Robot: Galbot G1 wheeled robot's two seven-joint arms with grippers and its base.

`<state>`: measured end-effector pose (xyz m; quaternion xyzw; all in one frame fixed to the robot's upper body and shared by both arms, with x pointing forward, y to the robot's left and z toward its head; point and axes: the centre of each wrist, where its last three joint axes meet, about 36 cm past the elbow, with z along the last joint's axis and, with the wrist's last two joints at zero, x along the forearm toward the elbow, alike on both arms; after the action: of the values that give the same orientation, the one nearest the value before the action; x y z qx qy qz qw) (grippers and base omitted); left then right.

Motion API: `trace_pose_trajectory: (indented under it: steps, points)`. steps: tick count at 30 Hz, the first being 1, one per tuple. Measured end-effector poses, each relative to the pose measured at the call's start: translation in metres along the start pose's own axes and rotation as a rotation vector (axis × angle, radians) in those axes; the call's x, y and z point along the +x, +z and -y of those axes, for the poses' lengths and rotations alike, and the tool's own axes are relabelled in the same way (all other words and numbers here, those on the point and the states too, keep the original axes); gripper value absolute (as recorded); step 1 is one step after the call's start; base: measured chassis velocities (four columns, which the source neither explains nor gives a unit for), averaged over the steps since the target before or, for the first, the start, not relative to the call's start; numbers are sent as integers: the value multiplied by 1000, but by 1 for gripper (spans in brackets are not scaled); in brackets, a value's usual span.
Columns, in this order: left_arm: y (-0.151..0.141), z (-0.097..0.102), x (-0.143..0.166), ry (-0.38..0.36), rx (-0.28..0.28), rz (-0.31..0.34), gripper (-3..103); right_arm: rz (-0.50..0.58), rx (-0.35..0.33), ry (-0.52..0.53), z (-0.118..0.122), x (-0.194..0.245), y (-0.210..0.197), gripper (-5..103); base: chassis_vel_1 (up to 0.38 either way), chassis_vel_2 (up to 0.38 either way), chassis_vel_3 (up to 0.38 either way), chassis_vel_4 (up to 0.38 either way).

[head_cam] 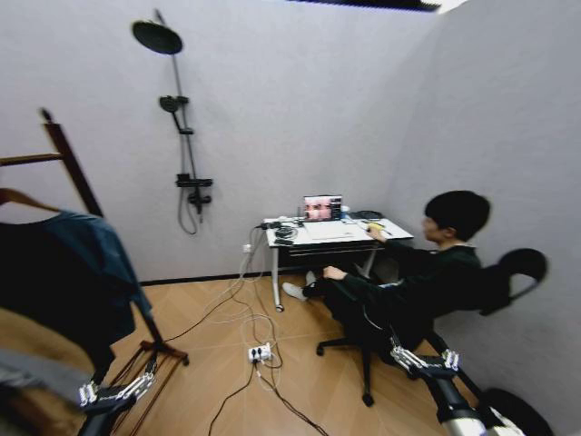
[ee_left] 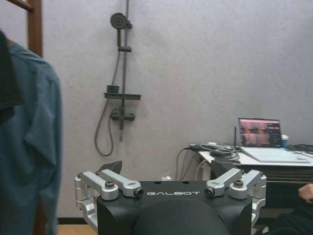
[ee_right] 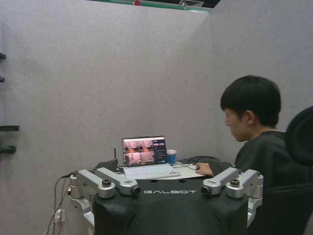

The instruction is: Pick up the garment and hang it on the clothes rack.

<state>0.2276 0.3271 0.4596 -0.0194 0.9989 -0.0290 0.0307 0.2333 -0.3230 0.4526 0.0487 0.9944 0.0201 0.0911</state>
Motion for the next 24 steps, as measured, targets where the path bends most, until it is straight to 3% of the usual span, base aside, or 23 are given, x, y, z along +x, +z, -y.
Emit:
trace_pose_trajectory:
  steps: [24]
  points:
    - [0, 0, 0, 0, 0, 0, 100, 0, 0, 0, 0, 0, 0, 100, -13, -10, -9, -12]
